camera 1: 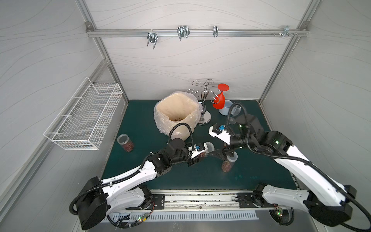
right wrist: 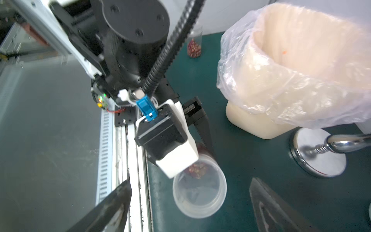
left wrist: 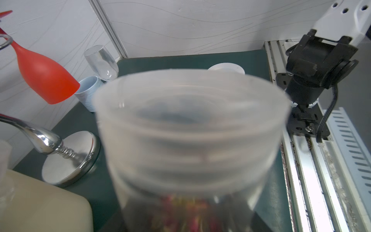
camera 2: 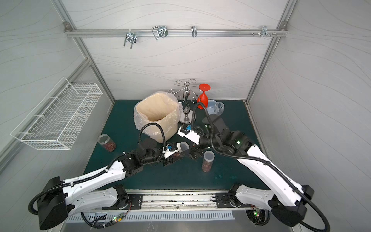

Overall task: Empty the moldy dried flower tea in the jars
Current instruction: Unscrew the lid from the jar.

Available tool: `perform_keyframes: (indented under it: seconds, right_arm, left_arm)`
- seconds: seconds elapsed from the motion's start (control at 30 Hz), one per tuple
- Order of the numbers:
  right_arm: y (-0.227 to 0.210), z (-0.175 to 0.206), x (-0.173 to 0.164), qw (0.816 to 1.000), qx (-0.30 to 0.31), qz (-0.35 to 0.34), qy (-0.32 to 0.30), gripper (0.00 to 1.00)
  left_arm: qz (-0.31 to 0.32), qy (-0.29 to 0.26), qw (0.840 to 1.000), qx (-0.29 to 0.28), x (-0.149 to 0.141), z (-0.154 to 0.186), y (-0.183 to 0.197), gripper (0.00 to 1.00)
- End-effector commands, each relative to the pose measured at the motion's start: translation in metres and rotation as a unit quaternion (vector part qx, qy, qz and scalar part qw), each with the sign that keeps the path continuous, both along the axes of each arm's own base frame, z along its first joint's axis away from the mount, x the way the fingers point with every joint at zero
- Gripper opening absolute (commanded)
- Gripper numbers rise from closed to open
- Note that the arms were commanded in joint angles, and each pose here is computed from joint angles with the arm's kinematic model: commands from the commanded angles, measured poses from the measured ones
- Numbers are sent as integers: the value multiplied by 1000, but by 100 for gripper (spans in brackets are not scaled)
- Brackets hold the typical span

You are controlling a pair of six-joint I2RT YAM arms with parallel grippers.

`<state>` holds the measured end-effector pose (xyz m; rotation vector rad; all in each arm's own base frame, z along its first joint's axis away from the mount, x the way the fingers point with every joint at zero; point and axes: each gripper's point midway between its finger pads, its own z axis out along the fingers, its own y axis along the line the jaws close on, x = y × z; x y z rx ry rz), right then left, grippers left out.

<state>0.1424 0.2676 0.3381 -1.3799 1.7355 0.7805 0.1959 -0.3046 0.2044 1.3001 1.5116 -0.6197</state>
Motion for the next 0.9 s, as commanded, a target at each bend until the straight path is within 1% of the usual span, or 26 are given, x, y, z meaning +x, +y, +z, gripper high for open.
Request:
perform_keyframes:
  seconds: [0.0, 0.07, 0.1, 0.17, 0.27, 0.37, 0.5, 0.67, 0.87]
  right_arm:
    - [-14, 9, 9, 990, 47, -106, 76, 96]
    - [-23, 6, 13, 978, 56, -149, 134, 96]
    - [-27, 3, 15, 968, 59, -174, 169, 95]
    - [-27, 0, 16, 958, 65, -184, 211, 93]
    - [-24, -3, 19, 945, 63, -198, 253, 91]
    - [-16, -6, 19, 938, 52, -193, 283, 90]
    - [-8, -8, 19, 935, 41, -185, 300, 86]
    - [-1, -20, 14, 941, 18, -177, 289, 82]
    - [8, -34, 11, 946, -13, -169, 275, 80]
  left_arm:
    - [10, -65, 997, -35, 7, 41, 0, 0]
    - [13, -74, 997, -35, 6, 42, 4, 0]
    - [17, -80, 996, -35, 6, 43, 6, 0]
    - [23, -88, 995, -36, 7, 44, 8, 0]
    - [23, -95, 995, -31, 8, 45, 10, 0]
    - [23, -94, 995, -16, 8, 41, 11, 0]
    - [32, -90, 995, -8, 10, 41, 13, 0]
    - [29, -72, 997, -9, 8, 41, 12, 0]
    - [21, -53, 998, -12, 4, 39, 9, 0]
